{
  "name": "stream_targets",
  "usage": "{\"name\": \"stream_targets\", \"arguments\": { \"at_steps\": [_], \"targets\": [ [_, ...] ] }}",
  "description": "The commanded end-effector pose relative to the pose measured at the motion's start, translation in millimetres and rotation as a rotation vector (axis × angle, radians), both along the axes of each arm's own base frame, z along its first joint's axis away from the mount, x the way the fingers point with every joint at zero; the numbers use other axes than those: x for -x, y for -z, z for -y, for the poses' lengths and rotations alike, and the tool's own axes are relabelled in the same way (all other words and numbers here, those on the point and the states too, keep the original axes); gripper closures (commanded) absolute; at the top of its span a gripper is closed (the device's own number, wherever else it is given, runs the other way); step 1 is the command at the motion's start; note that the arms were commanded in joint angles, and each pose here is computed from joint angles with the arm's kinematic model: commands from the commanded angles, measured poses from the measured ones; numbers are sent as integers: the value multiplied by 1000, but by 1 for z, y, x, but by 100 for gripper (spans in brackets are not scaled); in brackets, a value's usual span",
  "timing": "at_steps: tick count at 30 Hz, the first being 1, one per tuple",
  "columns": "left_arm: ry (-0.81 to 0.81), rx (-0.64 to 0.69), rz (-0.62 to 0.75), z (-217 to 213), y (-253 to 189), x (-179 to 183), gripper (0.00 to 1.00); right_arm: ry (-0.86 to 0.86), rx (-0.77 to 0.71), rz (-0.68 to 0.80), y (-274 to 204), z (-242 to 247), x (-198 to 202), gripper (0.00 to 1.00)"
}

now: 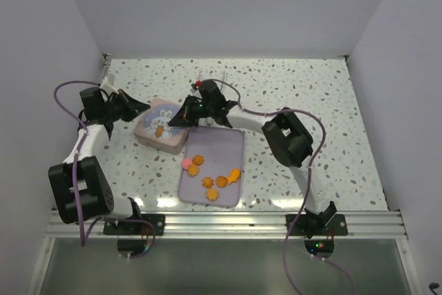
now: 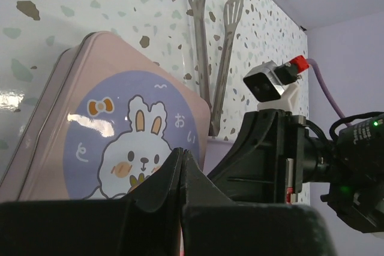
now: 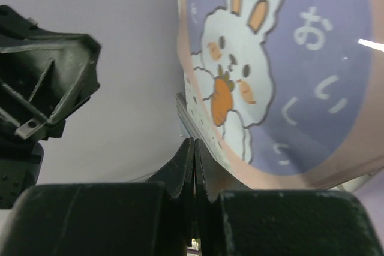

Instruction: Pack the cookies

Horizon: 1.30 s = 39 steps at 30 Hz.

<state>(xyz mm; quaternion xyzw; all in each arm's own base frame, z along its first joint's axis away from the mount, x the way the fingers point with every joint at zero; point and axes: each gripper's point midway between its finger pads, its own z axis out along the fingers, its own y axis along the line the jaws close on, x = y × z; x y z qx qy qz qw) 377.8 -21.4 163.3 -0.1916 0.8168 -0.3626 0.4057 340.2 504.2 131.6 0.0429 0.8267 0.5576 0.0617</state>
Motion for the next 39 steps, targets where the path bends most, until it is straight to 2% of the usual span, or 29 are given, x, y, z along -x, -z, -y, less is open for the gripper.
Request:
{"name": "stream_targets", "arguments": {
  "at_steps": [1,8,22,27,34,37,38,39],
  "targets": [
    [64,11,34,10,0,2,100,-7,-33,-10,6,-4,1,100],
    [67,13,-6,15,22,16,100,-20,1,-47,38,-4,14,100],
    [31,-28,-99,8,58,26,100,-38,56,-90,70,4,35,100],
    [9,-41,-119,5,65,28,100,-52,62,-73,67,4,38,100],
    [-8,-57,-122,0,54,22,100,-69,31,-17,35,-4,29,100],
    [-14,-63,-112,-2,46,18,100,-71,11,2,20,-9,25,91],
    [-20,-64,-106,-3,43,16,100,-73,5,10,14,-11,25,82],
    [-23,-69,-95,-4,38,14,100,-74,-5,24,6,-13,22,77]
  ]
}}
